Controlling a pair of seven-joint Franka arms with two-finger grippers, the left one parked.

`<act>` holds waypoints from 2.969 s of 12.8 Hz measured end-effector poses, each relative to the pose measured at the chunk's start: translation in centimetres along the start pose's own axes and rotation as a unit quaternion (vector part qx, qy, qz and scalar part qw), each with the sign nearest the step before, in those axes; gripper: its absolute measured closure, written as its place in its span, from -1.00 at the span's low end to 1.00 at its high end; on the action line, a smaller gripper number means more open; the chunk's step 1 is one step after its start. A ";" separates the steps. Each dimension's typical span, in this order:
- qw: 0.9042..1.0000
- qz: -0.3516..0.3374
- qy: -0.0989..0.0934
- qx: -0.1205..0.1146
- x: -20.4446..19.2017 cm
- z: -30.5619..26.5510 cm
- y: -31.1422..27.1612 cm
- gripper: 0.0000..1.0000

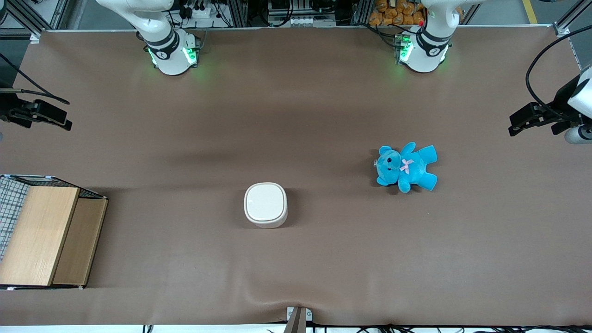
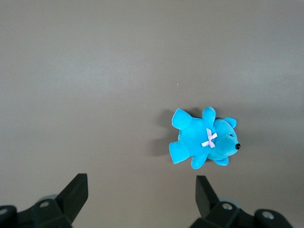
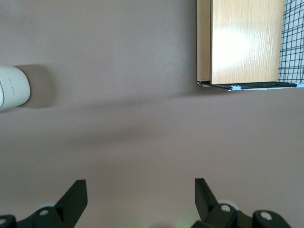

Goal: Open trash can with right arm

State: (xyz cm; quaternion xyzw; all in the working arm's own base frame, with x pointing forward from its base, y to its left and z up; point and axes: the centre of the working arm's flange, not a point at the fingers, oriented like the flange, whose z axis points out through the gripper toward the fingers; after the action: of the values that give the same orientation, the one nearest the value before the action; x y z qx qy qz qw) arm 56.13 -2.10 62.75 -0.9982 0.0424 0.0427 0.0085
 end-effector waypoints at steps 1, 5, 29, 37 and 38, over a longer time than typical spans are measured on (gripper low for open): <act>1.000 -0.001 -0.002 0.000 0.0 0.1 -0.1 -1.00; 1.000 -0.004 -0.017 0.000 0.5 1.2 -0.3 -1.00; 0.996 0.054 -0.041 0.052 6.0 12.2 -19.7 0.57; 0.996 0.053 -0.002 0.076 9.7 19.8 -30.6 0.98; 0.995 0.061 -0.002 0.077 9.3 20.8 -32.4 0.98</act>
State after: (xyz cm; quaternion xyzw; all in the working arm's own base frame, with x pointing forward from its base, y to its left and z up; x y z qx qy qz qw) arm 66.36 29.80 41.71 -0.9900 0.1061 0.0413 0.0828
